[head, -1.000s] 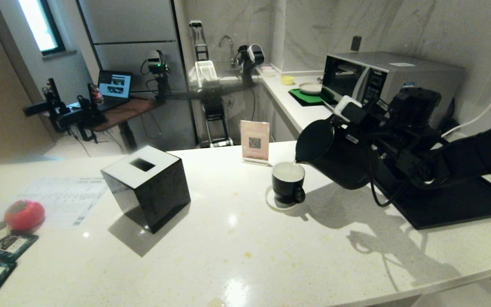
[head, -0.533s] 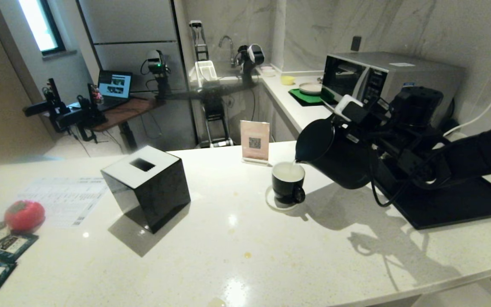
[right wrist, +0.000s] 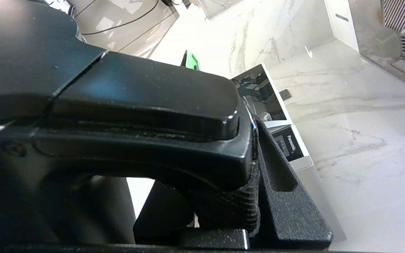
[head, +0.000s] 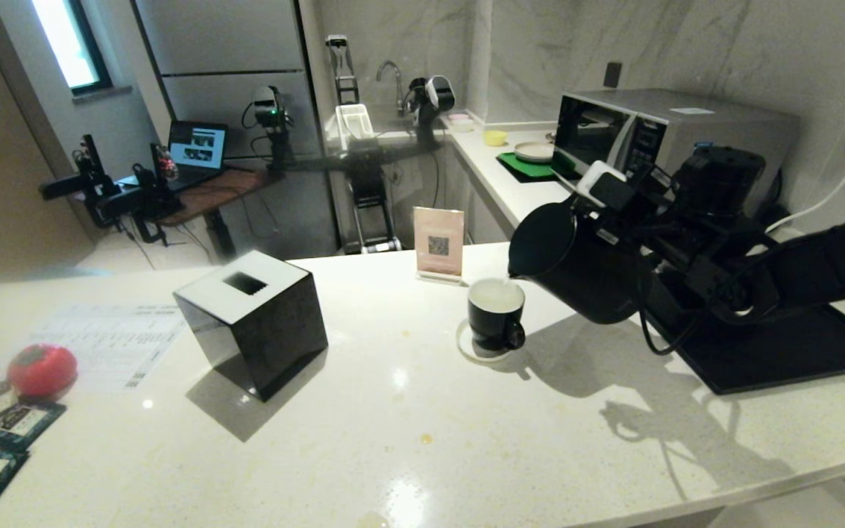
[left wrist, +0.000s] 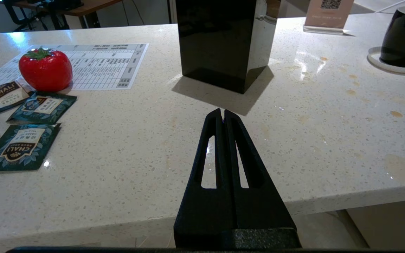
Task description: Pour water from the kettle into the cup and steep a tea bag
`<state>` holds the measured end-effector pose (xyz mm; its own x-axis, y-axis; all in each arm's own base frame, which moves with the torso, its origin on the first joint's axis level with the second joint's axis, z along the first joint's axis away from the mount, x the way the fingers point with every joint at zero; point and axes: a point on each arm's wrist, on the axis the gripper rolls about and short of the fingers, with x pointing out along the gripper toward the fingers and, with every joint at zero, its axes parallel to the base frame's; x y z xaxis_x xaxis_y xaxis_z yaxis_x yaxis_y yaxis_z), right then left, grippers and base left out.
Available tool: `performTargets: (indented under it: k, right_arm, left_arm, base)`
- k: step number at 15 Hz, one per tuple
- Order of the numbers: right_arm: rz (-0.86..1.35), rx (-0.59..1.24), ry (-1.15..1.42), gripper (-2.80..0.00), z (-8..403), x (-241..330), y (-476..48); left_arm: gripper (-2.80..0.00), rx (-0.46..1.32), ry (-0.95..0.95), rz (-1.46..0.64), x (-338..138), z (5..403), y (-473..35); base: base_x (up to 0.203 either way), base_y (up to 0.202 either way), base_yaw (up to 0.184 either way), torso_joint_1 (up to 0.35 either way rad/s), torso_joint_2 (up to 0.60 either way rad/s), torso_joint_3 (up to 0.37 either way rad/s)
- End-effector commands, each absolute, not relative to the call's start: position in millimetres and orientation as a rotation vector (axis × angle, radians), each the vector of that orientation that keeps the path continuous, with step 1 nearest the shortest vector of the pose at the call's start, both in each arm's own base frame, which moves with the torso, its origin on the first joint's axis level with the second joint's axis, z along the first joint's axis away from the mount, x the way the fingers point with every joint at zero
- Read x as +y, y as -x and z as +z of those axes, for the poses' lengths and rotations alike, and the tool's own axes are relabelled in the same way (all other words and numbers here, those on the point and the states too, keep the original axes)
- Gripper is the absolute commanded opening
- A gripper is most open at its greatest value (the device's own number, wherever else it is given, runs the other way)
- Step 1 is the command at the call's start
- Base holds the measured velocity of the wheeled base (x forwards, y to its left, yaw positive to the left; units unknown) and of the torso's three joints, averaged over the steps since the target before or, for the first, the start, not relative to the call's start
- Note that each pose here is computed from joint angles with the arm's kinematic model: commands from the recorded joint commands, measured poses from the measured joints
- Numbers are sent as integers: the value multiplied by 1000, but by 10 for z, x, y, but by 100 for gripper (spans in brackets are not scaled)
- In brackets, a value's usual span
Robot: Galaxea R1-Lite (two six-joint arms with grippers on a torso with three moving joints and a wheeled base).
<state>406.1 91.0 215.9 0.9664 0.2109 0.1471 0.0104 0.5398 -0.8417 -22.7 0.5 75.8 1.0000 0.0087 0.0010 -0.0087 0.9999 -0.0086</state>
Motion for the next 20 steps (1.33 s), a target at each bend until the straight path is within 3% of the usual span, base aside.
performTargets:
  k: [1, 20]
  right_arm:
    - [117, -251, 1001, -280, 2173, 909, -4054]
    - [141, -268, 1003, -280, 2100, 905, -3998]
  left_arm:
    - [-280, 0, 9, 9, 5, 759, 226]
    - [-280, 0, 9, 9, 5, 759, 226]
  base:
    - [0, 0, 0, 0, 0, 0]
    - [0, 0, 0, 0, 0, 0]
